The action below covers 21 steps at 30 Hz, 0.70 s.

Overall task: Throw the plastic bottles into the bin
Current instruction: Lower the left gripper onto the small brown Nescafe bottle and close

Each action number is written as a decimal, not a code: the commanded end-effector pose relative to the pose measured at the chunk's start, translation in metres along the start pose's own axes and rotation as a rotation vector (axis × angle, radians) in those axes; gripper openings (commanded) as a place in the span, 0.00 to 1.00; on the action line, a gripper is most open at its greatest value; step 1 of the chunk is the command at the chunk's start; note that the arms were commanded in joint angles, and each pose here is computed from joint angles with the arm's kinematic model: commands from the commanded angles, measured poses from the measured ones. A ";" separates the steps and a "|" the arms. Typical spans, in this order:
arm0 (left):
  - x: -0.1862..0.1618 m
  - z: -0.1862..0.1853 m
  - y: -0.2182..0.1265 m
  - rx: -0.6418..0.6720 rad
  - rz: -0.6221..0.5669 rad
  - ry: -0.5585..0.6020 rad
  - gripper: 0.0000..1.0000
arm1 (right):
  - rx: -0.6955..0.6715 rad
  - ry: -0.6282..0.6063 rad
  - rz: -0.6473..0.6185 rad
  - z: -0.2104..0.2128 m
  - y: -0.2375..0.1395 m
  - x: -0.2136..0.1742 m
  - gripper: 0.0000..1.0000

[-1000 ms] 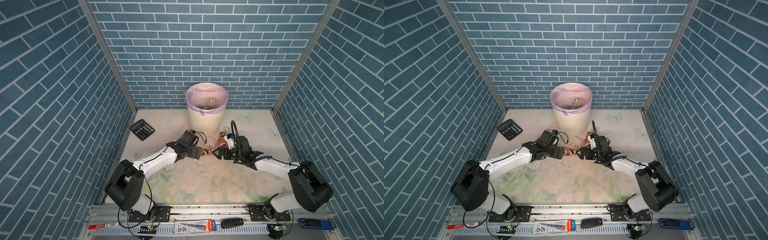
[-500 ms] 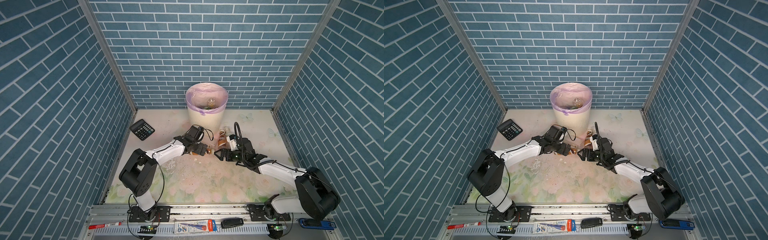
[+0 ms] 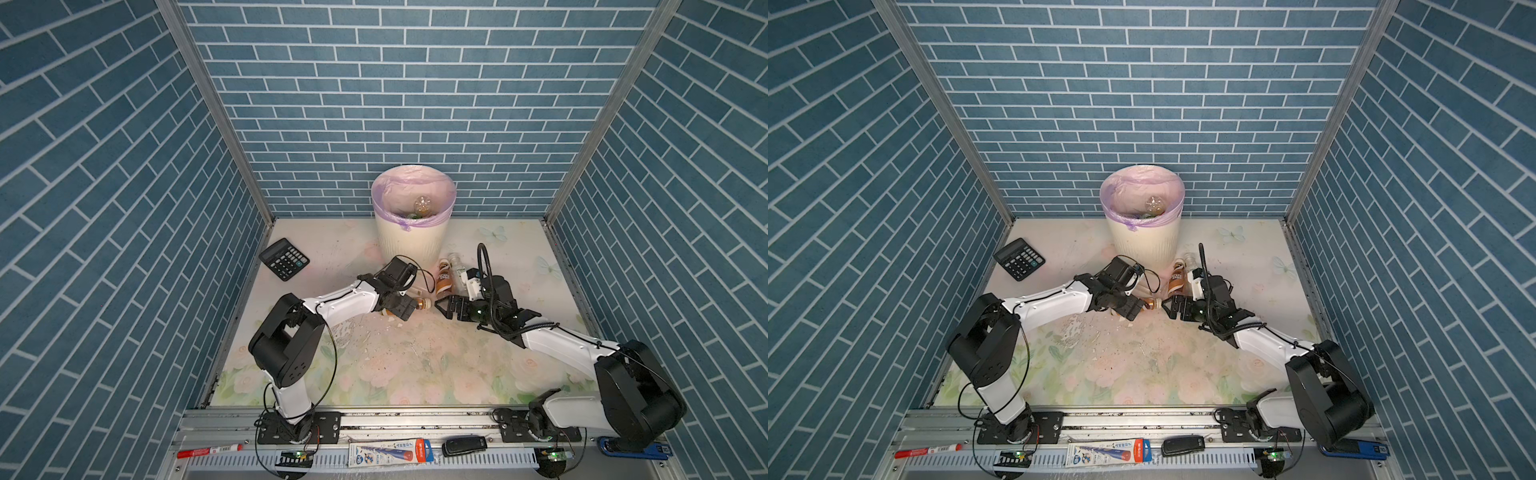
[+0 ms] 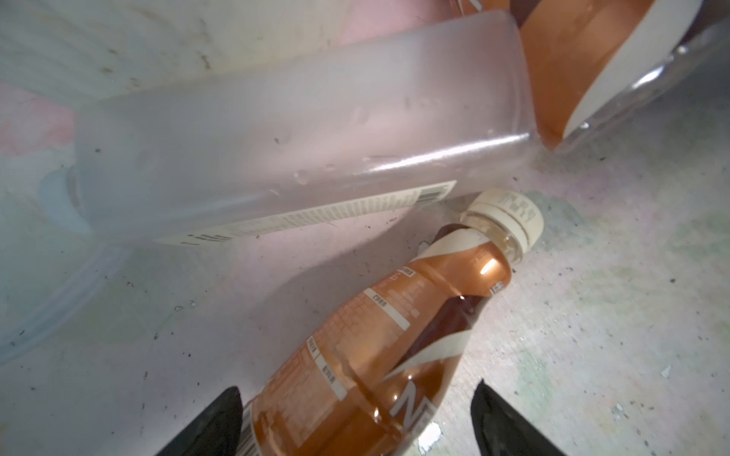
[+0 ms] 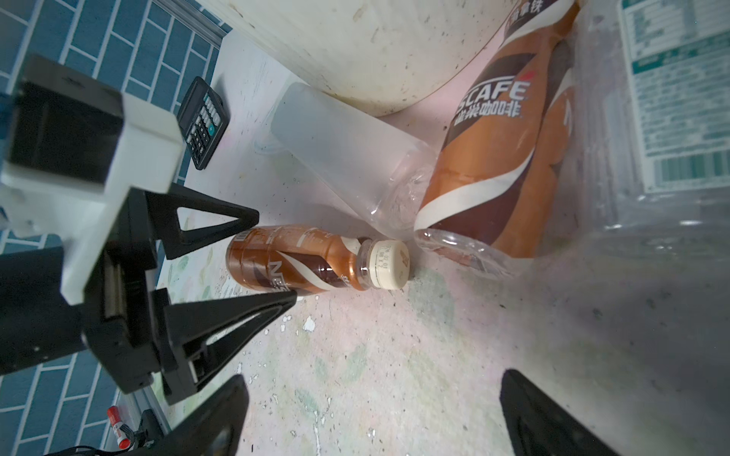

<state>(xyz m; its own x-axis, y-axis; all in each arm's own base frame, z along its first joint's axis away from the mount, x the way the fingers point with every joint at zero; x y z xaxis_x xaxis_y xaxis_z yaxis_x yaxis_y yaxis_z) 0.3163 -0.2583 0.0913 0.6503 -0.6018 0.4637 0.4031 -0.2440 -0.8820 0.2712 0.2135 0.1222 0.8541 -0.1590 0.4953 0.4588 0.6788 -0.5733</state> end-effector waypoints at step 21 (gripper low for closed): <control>-0.033 -0.030 0.019 -0.048 0.179 0.128 0.74 | 0.020 0.084 0.005 -0.021 -0.010 -0.001 0.99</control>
<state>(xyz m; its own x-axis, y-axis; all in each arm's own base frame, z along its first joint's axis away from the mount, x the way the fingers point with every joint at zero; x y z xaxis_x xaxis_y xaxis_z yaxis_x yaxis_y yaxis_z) 0.2876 -0.2663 0.0556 0.6218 -0.7156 0.3184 0.2877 -0.1695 -0.9426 0.2766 0.1932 0.1173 0.8670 -0.2257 0.4442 0.4662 0.6823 -0.5632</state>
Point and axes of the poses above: each gripper's point midway between its finger pads, its own y axis out along the fingers, its own z axis along the line the jaws close on, x = y × z, the point moved 3 cm from there along -y, back along the fingers, and after that the axes turned 3 degrees about y, right-handed, at the moved point
